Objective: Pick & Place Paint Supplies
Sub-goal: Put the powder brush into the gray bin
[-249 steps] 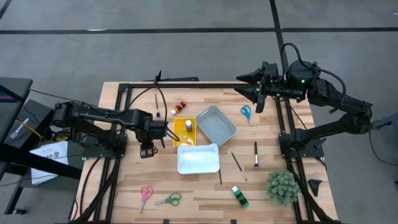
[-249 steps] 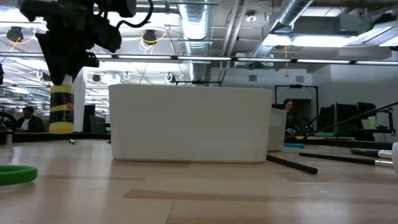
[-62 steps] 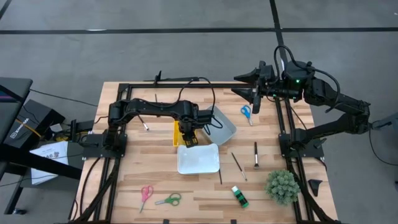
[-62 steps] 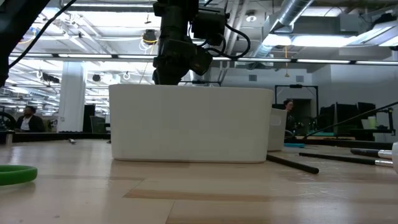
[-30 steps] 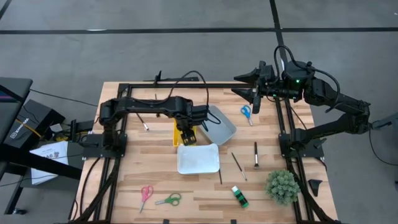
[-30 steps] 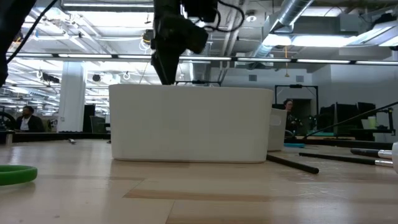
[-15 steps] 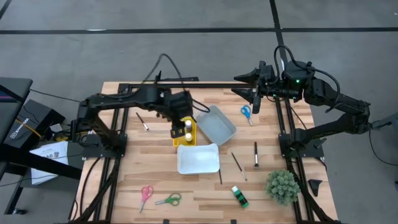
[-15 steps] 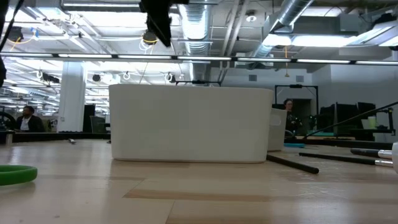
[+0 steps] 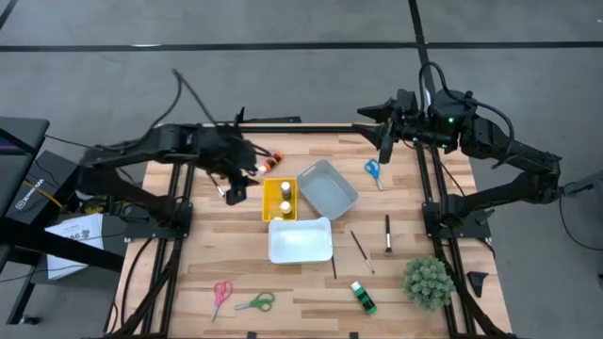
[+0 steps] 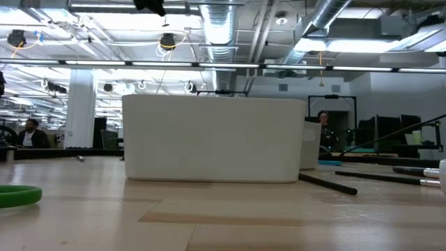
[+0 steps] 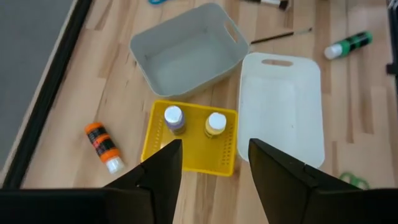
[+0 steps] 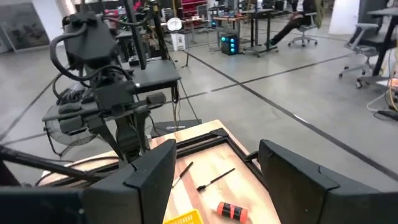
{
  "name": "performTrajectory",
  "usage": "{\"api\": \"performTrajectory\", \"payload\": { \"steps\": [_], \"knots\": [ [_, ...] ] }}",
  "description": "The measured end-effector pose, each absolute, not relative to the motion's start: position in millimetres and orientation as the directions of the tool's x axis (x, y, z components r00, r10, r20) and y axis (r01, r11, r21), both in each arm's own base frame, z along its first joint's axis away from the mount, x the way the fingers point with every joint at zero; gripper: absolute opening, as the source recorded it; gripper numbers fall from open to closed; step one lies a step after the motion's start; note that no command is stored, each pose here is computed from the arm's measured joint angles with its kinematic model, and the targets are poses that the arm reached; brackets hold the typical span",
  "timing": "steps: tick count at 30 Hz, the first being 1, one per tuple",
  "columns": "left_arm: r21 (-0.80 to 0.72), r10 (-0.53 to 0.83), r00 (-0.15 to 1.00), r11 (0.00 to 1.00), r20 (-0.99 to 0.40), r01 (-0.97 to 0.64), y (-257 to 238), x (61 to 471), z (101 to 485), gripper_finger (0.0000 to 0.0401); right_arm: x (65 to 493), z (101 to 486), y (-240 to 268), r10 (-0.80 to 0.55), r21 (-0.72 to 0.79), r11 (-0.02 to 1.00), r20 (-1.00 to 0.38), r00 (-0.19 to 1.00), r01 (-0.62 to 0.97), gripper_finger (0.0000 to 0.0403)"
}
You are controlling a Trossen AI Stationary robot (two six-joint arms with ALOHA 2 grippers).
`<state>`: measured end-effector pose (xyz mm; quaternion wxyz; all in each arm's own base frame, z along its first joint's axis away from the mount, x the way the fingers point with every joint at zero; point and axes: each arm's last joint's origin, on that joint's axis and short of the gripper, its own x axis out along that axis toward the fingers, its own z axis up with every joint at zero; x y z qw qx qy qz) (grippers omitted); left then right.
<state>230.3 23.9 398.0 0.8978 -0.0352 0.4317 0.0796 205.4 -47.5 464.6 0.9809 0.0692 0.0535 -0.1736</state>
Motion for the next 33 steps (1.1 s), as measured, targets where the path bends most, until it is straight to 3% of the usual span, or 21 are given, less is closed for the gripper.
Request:
{"api": "performTrajectory", "payload": {
  "steps": [7, 16, 33],
  "knots": [
    [-0.034, 0.121, 0.682, 0.977, -0.722, -0.209, 21.1, 201.4, 393.4, 0.0176, 204.8, 465.0, -49.7, -0.347, 0.142, 0.921, -0.125, 0.929, 0.363, 0.0225],
    [-0.01, 0.17, 0.702, 0.97, -0.692, -0.244, 21.7, 194.3, 377.3, 0.0176, 204.9, 463.0, -55.6, -0.375, 0.187, 0.899, -0.141, 0.916, 0.396, 0.0225],
    [0.003, 0.184, 0.692, 0.967, -0.698, -0.254, 22.6, 196.5, 373.3, 0.0177, 199.0, 442.6, -57.6, -0.372, 0.312, 0.819, -0.35, 0.86, 0.481, 0.0225]
  ]
}}
